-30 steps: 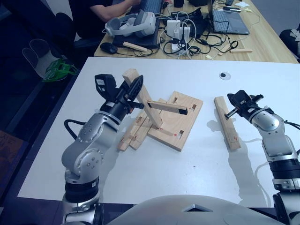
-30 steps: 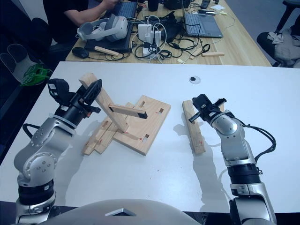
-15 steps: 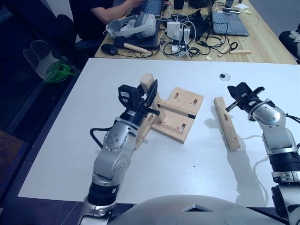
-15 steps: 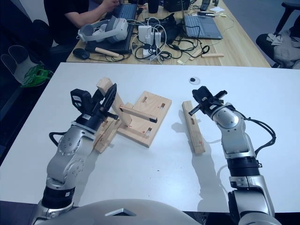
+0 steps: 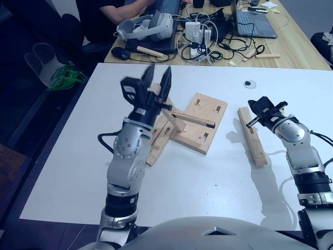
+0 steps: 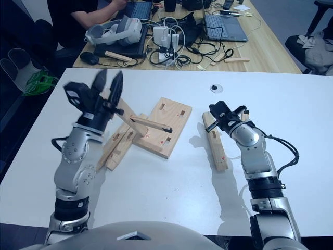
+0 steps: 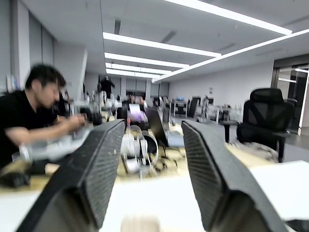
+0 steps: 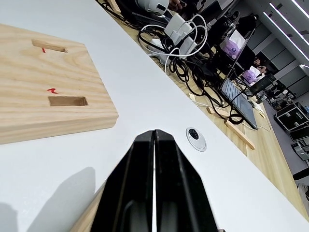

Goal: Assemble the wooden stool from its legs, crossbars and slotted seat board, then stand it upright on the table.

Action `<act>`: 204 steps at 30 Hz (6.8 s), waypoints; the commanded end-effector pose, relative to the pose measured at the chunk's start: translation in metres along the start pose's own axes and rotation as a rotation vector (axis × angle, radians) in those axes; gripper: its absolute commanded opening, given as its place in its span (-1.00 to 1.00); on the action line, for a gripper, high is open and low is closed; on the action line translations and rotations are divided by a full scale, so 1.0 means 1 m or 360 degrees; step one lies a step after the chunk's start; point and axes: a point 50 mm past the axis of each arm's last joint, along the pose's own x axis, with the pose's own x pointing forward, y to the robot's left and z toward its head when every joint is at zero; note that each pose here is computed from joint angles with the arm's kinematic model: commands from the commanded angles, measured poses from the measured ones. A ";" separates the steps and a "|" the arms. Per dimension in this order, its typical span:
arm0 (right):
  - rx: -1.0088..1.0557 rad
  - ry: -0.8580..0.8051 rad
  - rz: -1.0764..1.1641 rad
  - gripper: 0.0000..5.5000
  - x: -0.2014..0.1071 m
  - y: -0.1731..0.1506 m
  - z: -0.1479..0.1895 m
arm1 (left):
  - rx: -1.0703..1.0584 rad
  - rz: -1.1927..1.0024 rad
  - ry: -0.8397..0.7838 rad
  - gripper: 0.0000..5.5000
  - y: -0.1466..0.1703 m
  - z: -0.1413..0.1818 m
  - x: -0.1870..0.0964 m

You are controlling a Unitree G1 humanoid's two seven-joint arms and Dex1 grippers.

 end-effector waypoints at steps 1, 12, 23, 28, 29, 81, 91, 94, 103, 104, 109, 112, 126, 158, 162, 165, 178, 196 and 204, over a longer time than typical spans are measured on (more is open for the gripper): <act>0.0013 0.0001 -0.0029 -1.00 -0.002 -0.002 -0.001 | 0.0072 0.0005 -0.0137 0.01 0.007 0.033 0.013; 0.0082 0.0039 -0.0134 -1.00 -0.017 -0.001 -0.006 | 0.0109 0.0399 0.1437 0.26 0.156 -0.051 -0.096; 0.0130 0.0039 -0.0160 -1.00 -0.026 0.006 0.000 | 0.0003 -0.0368 0.1963 0.68 0.125 -0.064 -0.124; 0.0161 0.0037 -0.0155 -1.00 -0.028 0.010 0.003 | 0.0062 -0.0468 0.2001 0.68 0.120 -0.069 -0.123; 0.0169 0.0038 -0.0157 -1.00 -0.029 0.011 0.003 | 0.0068 -0.0474 0.2001 0.68 0.120 -0.069 -0.123; 0.0227 0.0046 -0.0189 -1.00 -0.032 0.013 0.002 | 0.0016 -0.0485 0.1981 0.68 0.112 -0.065 -0.119; 0.0231 0.0036 -0.0188 -1.00 -0.032 0.013 0.003 | 0.0196 -0.0472 0.2019 0.68 0.115 -0.069 -0.120; 0.0232 0.0033 -0.0191 -1.00 -0.032 0.013 0.003 | 0.0228 -0.0446 0.2017 0.68 0.118 -0.071 -0.119; 0.0235 0.0033 -0.0181 -1.00 -0.033 0.013 0.003 | 0.0085 -0.0432 0.1961 0.68 0.113 -0.070 -0.118; 0.0239 0.0035 -0.0181 -1.00 -0.033 0.013 0.003 | 0.0059 -0.0436 0.1954 0.68 0.113 -0.070 -0.118; 0.0245 0.0036 -0.0177 -1.00 -0.032 0.013 0.002 | 0.0015 -0.0469 0.1962 0.68 0.110 -0.069 -0.120; 0.0242 0.0035 -0.0175 -1.00 -0.032 0.013 0.002 | 0.0048 -0.0479 0.1982 0.68 0.109 -0.070 -0.121; 0.0230 0.0025 -0.0163 -1.00 -0.029 0.014 0.004 | 0.0161 -0.0417 0.2045 0.68 0.111 -0.079 -0.121; 0.0737 -0.0283 -0.0470 -1.00 -0.015 -0.035 0.020 | 0.0072 0.0313 0.1017 -0.26 0.146 -0.046 -0.037; 0.1036 -0.0564 -0.0374 -0.89 -0.012 -0.050 0.053 | 0.0208 0.0377 0.0576 -0.26 0.173 0.006 0.010; 0.1187 -0.0858 -0.0088 -0.70 -0.014 -0.059 0.098 | 0.0217 0.0059 0.0255 -0.26 0.161 0.053 0.047; 0.1245 -0.1475 0.1077 0.07 -0.056 -0.037 0.211 | -0.0318 -0.1501 0.0533 -0.26 0.047 0.056 0.033; 0.1685 -0.1572 0.0633 0.63 -0.031 -0.047 0.221 | 0.0786 -0.0857 0.0242 -0.26 0.032 0.008 0.054; 0.1754 -0.1544 0.0764 0.13 -0.035 -0.048 0.221 | 0.0905 -0.0913 0.0091 -0.26 0.035 0.010 0.054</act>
